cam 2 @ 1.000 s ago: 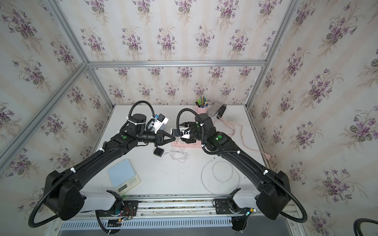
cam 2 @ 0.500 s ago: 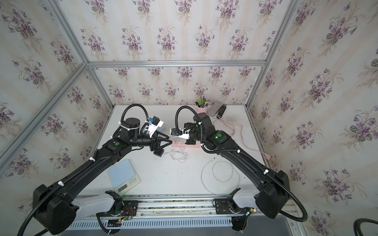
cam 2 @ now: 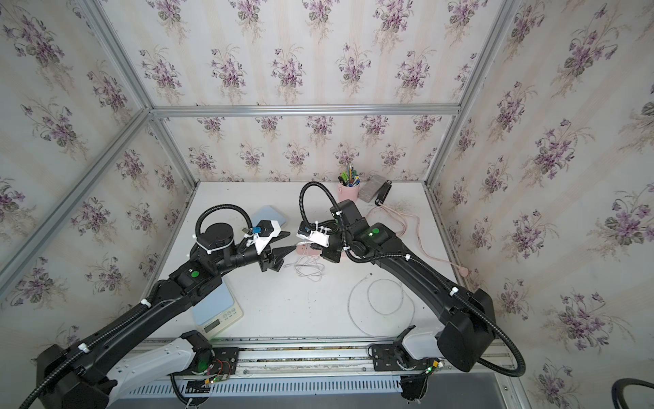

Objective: Charge the electronic scale
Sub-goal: Insert the charging cable into the plug.

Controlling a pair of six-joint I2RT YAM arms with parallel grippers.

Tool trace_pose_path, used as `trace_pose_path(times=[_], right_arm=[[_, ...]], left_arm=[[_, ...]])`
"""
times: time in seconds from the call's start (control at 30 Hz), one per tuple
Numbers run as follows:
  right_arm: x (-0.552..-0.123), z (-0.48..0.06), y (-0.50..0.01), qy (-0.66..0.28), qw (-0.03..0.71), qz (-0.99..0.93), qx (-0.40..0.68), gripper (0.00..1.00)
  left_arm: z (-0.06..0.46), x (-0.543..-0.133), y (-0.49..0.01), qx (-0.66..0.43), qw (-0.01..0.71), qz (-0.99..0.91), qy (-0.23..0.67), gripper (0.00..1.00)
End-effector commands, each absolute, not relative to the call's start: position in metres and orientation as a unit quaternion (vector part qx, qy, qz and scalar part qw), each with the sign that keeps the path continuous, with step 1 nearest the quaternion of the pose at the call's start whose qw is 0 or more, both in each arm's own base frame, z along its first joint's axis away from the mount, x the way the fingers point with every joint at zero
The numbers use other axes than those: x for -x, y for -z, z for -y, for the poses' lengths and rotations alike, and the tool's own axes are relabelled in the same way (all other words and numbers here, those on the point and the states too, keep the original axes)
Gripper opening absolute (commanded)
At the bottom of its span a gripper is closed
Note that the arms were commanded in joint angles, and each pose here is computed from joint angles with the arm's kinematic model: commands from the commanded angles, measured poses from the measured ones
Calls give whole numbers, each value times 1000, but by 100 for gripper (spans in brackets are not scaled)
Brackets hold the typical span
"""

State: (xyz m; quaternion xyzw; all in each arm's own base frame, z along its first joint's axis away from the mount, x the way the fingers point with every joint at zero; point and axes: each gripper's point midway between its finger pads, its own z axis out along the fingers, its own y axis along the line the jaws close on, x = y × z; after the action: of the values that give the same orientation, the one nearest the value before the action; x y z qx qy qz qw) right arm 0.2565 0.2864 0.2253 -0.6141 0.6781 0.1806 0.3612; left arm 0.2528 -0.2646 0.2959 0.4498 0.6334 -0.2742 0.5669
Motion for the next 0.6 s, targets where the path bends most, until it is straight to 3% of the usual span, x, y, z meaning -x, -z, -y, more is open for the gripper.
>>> trace_pose_path(times=[0.0,0.37,0.57], right_arm=[[-251,-288,-229,-198,358,-679,609,0],[-246,-291,-232,-215,358,-672,611,0],[-244,-291,-235,-226,360,-668,610,0]], left_arm=[[267,-256,-294,-472,568,-624,255,43],[276,-256,-272,-480,525,-645,279,38],[278,-255,-270,-484,517,-646,286,16]])
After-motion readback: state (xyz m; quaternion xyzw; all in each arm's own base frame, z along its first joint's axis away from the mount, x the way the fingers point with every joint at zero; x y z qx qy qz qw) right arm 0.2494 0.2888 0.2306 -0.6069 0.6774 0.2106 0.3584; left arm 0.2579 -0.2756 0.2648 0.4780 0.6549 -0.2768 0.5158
